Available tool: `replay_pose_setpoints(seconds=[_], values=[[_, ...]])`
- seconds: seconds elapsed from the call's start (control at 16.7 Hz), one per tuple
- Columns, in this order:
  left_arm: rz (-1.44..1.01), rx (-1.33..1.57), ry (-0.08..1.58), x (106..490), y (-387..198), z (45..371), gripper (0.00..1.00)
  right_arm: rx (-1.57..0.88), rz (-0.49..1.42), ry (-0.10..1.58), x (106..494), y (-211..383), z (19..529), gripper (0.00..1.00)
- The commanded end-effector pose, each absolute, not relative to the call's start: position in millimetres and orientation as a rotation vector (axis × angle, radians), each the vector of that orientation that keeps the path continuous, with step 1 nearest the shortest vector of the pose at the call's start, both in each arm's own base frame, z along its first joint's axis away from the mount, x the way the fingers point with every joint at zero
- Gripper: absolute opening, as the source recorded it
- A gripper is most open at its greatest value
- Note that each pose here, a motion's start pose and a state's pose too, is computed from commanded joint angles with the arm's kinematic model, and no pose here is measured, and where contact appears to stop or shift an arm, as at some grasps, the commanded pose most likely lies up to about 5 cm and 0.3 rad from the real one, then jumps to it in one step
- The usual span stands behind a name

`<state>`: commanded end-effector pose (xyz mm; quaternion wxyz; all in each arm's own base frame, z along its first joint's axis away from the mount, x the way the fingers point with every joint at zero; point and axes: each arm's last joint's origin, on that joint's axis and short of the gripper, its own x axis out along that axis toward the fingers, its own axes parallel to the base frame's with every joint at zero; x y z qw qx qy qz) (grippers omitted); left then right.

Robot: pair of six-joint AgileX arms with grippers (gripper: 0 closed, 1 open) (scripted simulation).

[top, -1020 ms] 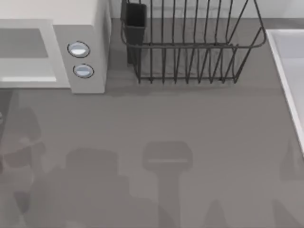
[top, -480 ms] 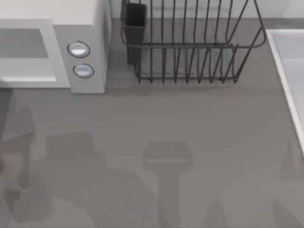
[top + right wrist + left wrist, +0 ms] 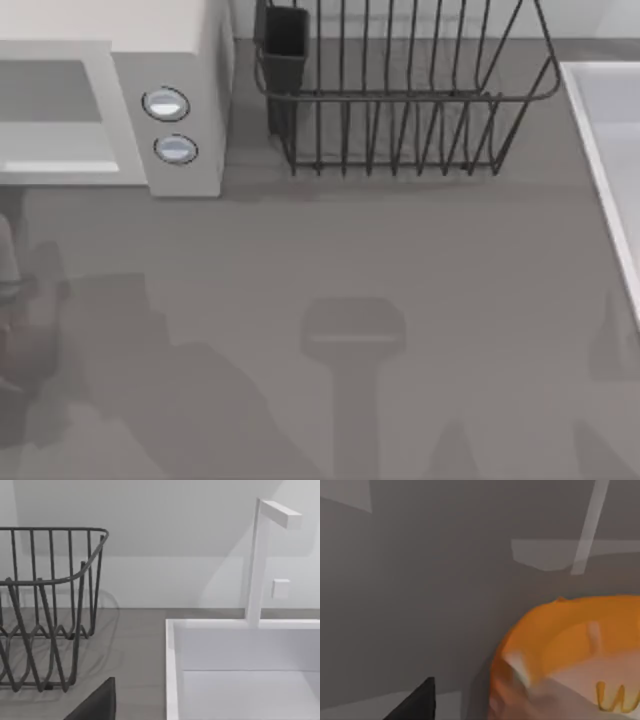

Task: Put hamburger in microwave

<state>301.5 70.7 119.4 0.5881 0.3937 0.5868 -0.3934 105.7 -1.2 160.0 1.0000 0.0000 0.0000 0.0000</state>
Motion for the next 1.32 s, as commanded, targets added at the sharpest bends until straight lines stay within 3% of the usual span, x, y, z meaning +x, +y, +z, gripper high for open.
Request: replay_pose_setpoints(seconds=[0.18,0.48,1.26,1.32], values=[[-0.921,0.914,1.371,299,70,95,1.0,0.0,0.0,0.0,106,-1,160,1.0],[-0.923,0.913,1.373,298,70,91,1.0,0.0,0.0,0.0,106,-1,160,1.0],[-0.923,0.913,1.373,298,70,91,0.02,0.0,0.0,0.0,106,-1,160,1.0],[-0.923,0.913,1.373,298,70,91,0.0,0.0,0.0,0.0,106,-1,160,1.0]])
